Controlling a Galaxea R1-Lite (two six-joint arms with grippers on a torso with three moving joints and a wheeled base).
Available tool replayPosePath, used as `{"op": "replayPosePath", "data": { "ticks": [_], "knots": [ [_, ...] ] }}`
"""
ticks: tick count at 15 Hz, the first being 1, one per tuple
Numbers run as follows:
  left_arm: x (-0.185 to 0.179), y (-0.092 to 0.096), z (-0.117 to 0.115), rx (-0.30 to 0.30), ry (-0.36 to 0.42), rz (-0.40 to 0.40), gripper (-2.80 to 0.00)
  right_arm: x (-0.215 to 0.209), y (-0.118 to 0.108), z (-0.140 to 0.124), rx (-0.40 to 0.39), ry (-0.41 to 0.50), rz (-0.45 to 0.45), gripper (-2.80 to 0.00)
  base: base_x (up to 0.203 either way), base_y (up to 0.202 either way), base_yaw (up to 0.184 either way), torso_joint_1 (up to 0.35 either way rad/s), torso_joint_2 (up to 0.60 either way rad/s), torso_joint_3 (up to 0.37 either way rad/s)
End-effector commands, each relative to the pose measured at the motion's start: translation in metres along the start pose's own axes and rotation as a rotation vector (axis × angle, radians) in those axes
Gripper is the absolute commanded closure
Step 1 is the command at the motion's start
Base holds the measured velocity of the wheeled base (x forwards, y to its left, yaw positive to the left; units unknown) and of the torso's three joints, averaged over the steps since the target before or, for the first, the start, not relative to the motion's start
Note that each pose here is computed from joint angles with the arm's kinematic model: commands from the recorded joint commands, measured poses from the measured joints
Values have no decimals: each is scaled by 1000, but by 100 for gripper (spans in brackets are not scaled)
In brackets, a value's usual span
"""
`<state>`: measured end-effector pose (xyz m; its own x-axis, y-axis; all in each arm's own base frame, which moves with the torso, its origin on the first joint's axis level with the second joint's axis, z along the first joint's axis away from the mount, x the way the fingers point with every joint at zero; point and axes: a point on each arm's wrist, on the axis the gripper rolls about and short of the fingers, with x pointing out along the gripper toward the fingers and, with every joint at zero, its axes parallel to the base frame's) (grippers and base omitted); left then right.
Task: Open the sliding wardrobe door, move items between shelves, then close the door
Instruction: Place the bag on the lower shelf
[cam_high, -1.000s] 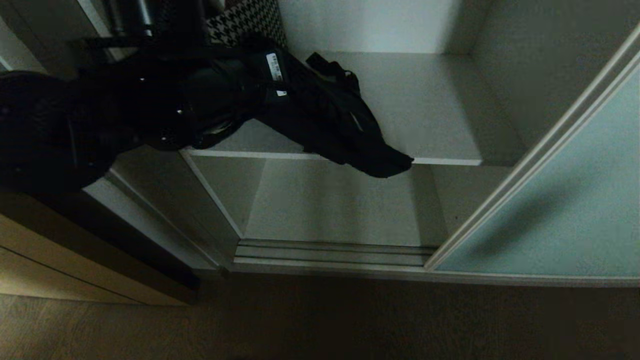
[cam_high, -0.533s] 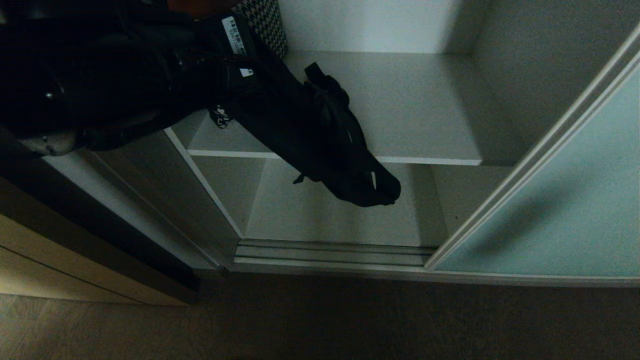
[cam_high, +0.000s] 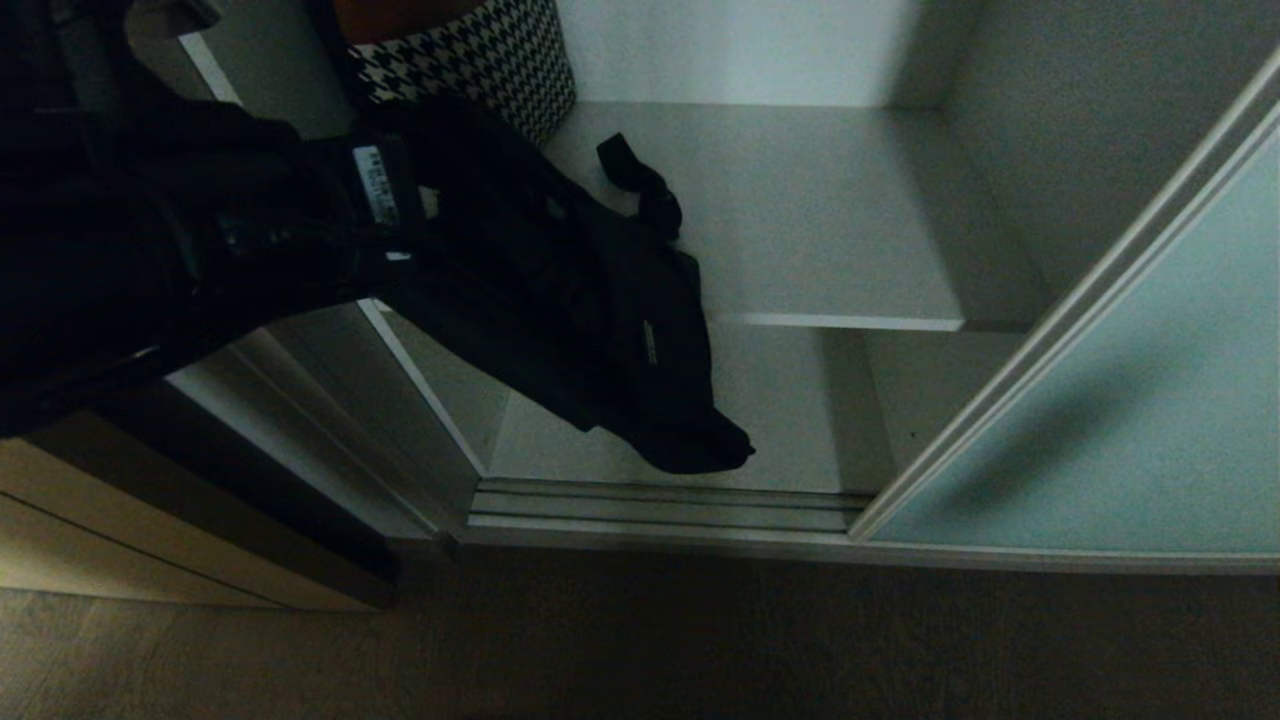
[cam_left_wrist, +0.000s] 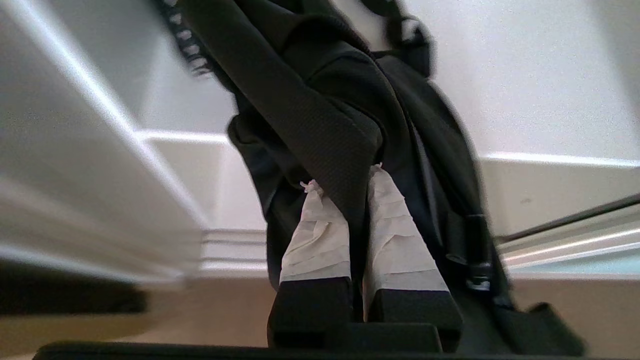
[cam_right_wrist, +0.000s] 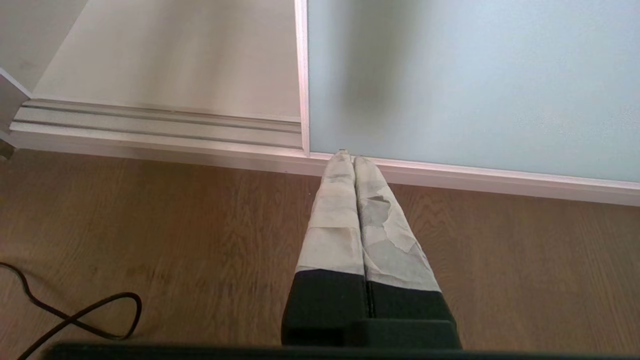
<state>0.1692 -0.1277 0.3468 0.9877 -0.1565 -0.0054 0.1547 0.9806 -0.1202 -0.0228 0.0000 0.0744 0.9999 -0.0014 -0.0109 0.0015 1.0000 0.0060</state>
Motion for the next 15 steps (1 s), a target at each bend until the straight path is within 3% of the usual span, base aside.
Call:
{"op": "replayPosePath", "data": {
  "ticks": [1,11,15],
  "knots": [
    [-14,16,2,-8,-21,32,0,0,0,0,0,1,0,0,0,0,0,0,0,0],
    [-50,68,-16,82,-25,218,0,0,0,0,0,1,0,0,0,0,0,0,0,0],
    [-58,84,-25,85,-19,308,0,0,0,0,0,1,0,0,0,0,0,0,0,0]
  ]
}}
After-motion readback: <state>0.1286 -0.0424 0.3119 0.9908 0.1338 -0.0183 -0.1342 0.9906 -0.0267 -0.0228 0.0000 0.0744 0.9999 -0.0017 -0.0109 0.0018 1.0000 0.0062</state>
